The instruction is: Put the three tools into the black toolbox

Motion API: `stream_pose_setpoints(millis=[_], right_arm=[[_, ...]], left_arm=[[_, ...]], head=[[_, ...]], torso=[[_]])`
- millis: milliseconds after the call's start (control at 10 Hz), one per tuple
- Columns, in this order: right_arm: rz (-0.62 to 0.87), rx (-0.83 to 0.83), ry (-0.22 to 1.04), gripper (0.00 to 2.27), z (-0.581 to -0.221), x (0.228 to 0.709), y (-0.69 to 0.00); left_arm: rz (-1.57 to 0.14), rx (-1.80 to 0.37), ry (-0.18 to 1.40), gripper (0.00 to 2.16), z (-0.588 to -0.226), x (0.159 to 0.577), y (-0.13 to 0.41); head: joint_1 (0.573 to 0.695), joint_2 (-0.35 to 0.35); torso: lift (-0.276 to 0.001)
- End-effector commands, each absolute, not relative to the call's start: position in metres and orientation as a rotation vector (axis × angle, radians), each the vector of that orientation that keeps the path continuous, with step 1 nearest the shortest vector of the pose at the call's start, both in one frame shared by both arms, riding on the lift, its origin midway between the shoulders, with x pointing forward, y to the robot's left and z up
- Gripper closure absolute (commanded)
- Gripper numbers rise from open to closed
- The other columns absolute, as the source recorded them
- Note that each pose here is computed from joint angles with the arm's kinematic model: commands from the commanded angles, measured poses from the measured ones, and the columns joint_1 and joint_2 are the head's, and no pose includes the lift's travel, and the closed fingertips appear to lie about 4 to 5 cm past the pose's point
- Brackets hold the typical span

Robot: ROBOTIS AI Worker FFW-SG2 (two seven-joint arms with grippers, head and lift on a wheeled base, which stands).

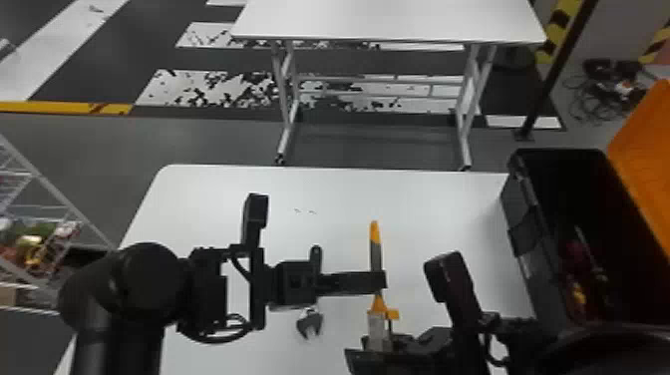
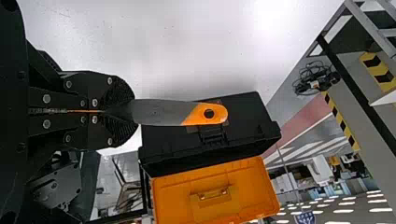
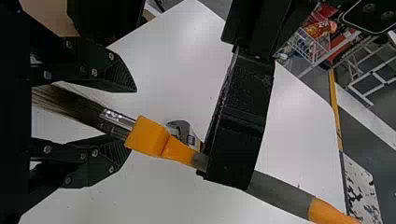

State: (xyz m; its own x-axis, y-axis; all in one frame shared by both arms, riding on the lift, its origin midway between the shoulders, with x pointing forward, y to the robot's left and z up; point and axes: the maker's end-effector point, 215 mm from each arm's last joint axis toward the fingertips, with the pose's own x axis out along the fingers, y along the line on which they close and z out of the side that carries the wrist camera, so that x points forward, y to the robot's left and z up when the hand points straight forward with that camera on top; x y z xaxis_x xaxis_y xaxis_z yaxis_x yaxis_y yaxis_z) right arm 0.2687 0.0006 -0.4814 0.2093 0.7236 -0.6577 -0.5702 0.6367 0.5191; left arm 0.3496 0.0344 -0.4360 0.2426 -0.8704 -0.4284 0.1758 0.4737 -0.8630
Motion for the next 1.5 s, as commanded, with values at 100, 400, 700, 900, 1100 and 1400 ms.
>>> stream_pose_setpoints(millis=[100, 400, 700, 900, 1100, 1400], right_arm=[[0.891, 0.175, 1.020, 2.22, -0.485, 0.272, -0.007], [0.890, 0.178, 1.023, 2.22, -0.485, 0.270, -0.008], [0.884, 0.188, 1.027, 2.22, -0.486, 0.269, -0.011], [0.876, 0.194, 1.028, 2.22, -0.487, 0.269, -0.015], [0.873, 0.196, 1.029, 2.22, -0.487, 0.268, -0.017], [0.781, 0.215, 0.985, 2.22, -0.477, 0.297, -0.058]], left_arm=[[-0.829, -0.789, 1.092, 2.02, -0.435, 0.349, 0.033], [-0.832, -0.793, 1.090, 2.01, -0.435, 0.349, 0.033], [-0.838, -0.820, 1.108, 0.49, -0.440, 0.336, 0.031], [-0.842, -0.816, 1.100, 0.02, -0.437, 0.337, 0.030], [-0.839, -0.818, 1.106, 0.02, -0.439, 0.330, 0.030], [-0.832, -0.772, 1.065, 0.02, -0.425, 0.305, 0.036]], head=[[0.695, 0.064], [0.695, 0.051], [0.695, 0.048], [0.695, 0.041], [0.695, 0.034], [0.695, 0.016]], torso=[[-0.051], [-0.051], [-0.051], [-0.051], [-0.051], [-0.051]])
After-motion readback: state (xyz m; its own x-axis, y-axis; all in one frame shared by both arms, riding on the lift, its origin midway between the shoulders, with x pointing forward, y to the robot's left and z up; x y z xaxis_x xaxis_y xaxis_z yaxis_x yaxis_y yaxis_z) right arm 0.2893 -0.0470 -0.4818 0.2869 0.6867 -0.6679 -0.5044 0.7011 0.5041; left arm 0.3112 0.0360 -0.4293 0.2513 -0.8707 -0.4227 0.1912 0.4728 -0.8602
